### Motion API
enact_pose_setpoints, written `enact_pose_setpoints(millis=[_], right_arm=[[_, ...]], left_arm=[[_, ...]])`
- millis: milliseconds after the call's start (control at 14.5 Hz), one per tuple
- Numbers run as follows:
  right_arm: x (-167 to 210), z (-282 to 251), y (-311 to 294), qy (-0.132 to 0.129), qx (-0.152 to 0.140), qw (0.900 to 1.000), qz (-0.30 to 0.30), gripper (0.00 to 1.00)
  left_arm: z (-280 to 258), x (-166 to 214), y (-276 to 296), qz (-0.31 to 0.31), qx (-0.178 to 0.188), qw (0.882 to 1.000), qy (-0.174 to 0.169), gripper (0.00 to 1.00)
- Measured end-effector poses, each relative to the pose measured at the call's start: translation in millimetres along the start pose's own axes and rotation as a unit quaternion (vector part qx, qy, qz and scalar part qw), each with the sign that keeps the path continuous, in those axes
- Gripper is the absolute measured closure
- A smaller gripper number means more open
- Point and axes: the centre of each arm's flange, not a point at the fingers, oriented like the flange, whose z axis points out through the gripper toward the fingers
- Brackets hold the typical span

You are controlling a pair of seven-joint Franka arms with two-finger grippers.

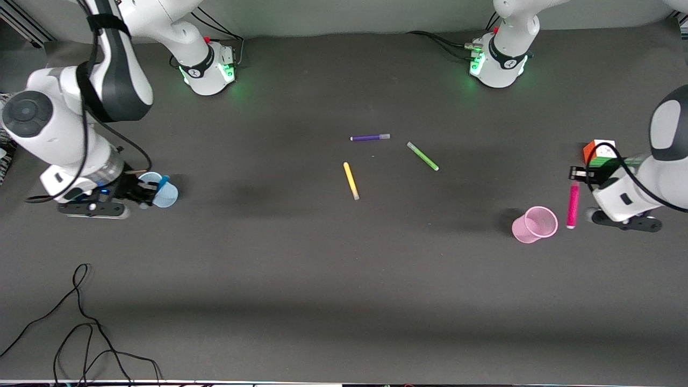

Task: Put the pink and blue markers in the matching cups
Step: 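Carry the blue marker to the blue cup while the left carries pink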

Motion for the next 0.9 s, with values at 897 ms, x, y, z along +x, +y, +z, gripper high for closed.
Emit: enact_pose_setpoints(millis=[897], right_arm=[[-103.3, 132.4, 86.1, 0.114, 0.024, 0.992, -0.048, 0.83]], left_arm=[[127.1, 63.5, 15.7, 0.019, 0.028, 0.985, -0.169, 0.84]])
